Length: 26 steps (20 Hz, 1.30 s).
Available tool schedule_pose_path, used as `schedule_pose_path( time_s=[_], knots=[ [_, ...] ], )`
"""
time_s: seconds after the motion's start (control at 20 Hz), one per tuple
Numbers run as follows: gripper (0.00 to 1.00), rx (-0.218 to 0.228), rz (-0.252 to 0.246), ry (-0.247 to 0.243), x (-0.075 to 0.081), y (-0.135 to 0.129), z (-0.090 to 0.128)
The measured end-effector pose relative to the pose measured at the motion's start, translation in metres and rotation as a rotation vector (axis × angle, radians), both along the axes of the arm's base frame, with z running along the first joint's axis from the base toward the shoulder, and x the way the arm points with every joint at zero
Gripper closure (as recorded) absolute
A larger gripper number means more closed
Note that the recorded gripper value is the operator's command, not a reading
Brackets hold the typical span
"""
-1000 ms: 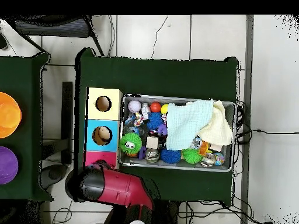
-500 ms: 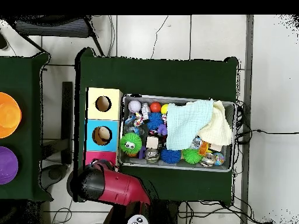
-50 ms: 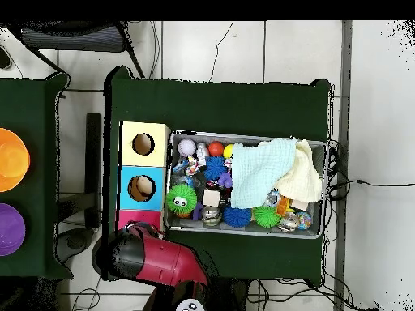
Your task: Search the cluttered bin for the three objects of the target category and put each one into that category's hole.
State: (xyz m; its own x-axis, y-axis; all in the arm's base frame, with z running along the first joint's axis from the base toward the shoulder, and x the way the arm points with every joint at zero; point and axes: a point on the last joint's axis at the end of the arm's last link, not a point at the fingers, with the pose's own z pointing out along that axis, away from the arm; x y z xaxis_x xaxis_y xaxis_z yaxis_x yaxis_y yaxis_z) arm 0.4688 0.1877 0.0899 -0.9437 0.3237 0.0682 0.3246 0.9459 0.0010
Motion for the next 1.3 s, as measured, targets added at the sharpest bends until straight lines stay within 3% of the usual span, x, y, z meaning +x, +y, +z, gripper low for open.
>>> schedule_pose_path(
  time_s=[0.6, 0.8, 1.05, 1.1, 1.3],
  knots=[
    [1.0, 0.01, 0.002, 0.098, -0.009, 0.001, 0.011],
    [1.0, 0.014, -0.003, 0.107, -0.008, 0.002, 0.012],
    [1.0, 0.065, -0.091, 0.104, 0.003, 0.001, 0.01],
    [1.0, 0.099, -0.153, 0.085, 0.011, -0.002, 0.004],
    [1.0, 0.131, -0.204, 0.037, 0.016, -0.007, -0.006]
  ],
)
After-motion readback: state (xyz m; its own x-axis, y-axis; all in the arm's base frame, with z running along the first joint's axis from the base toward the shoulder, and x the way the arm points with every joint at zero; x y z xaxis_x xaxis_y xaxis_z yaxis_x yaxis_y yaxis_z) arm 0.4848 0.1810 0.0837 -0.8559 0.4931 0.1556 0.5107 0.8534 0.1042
